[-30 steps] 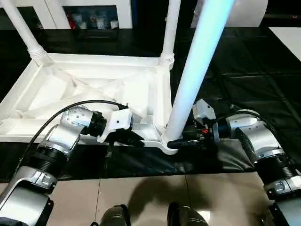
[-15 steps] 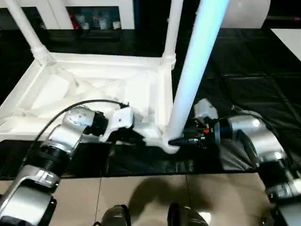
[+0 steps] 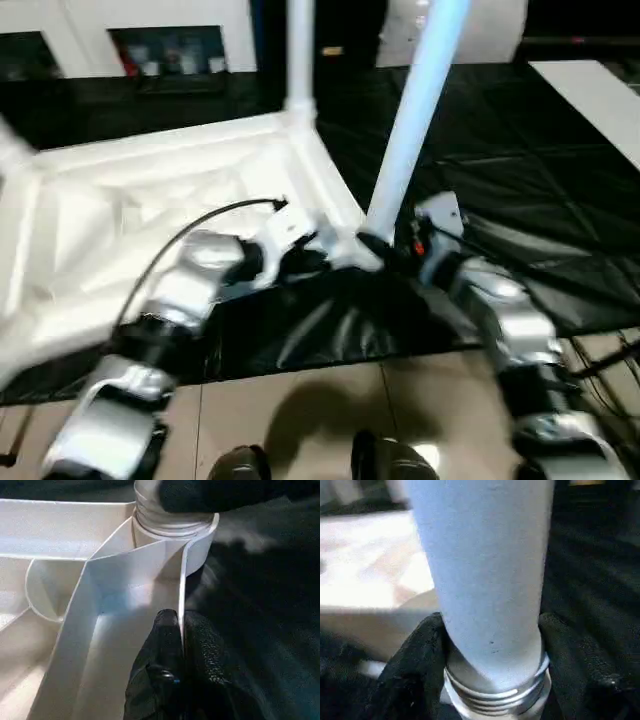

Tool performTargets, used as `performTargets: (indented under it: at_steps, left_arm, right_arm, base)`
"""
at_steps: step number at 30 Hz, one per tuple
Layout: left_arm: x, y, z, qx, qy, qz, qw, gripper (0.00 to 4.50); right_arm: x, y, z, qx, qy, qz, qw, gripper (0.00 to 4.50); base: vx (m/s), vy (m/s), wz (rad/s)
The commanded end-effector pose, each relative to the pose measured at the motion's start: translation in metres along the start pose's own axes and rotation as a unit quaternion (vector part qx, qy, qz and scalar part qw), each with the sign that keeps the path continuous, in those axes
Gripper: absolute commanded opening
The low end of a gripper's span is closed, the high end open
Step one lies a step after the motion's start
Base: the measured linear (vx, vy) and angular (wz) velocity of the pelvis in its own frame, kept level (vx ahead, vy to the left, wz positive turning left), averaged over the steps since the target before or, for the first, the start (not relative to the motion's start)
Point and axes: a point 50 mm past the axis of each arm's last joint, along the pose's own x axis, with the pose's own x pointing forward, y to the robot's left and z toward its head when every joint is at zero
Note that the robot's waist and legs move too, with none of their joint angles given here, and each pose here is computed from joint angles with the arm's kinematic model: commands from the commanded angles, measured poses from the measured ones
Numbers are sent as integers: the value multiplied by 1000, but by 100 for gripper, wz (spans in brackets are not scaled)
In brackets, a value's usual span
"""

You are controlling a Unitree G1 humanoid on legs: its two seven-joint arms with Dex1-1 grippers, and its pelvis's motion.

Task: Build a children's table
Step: Rotate leg to tighten

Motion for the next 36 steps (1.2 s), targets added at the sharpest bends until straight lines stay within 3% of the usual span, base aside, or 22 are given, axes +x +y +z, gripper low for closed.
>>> performTargets:
  at_steps: [1, 2, 7, 8, 10, 13, 15, 23, 24, 25, 29, 31, 33, 36]
  left_arm:
    - [10, -3, 36, 1, -73, 35, 997, 0]
    - [17, -7, 47, -6, -88, 68, 994, 0]
    - [20, -16, 53, 12, -88, 57, 994, 0]
    - [20, -17, 53, 15, -86, 53, 995, 0]
    - [18, -16, 50, 25, -82, 48, 995, 0]
    - [11, -13, 40, 37, -70, 38, 996, 0]
    - [2, -8, 27, 45, -55, 26, 997, 0]
    - [-13, -1, 7, 60, -29, -4, 998, 0]
    - [-21, 2, -3, 74, -18, -35, 996, 0]
    - [-24, 2, -7, 84, -14, -52, 995, 0]
    - [-33, -1, -15, 117, 0, -109, 987, 0]
    - [-40, -2, -20, 135, 16, -154, 979, 0]
    - [-42, -2, -21, 138, 20, -165, 977, 0]
    - [-52, -3, -25, 162, 38, -227, 959, 0]
  right_arm:
    - [13, 37, -21, 36, 43, 58, 997, 244]
    - [21, 40, -17, 71, 34, 11, 997, 244]
    - [27, 45, -6, 58, -8, -7, 998, 244]
    - [26, 45, -6, 56, -11, -8, 998, 296]
    - [25, 43, -5, 58, -14, -4, 998, 310]
    - [19, 34, -5, 29, -15, 2, 999, 337]
    - [8, 19, -3, -20, -17, 19, 999, 359]
    - [-14, -10, 11, -69, -33, 74, 994, 428]
    - [-28, -22, 18, -111, -27, 134, 984, 446]
    - [-33, -23, 20, -130, -16, 169, 977, 449]
    - [-42, -24, 22, -156, 14, 240, 958, 449]
    - [-44, -23, 23, -174, 40, 287, 941, 449]
    - [-45, -23, 24, -178, 47, 298, 937, 449]
    - [-44, -19, 24, -200, 85, 367, 905, 449]
  base:
    - [0, 0, 0]
    - [0, 0, 0]
    - [0, 0, 0]
    - [0, 0, 0]
    - [0, 0, 0]
    - [23, -37, -1]
    - [14, -28, -2]
    - [0, 0, 0]
    - [0, 0, 0]
    - [0, 0, 0]
    - [0, 0, 0]
    - [0, 0, 0]
    - [0, 0, 0]
    - [0, 0, 0]
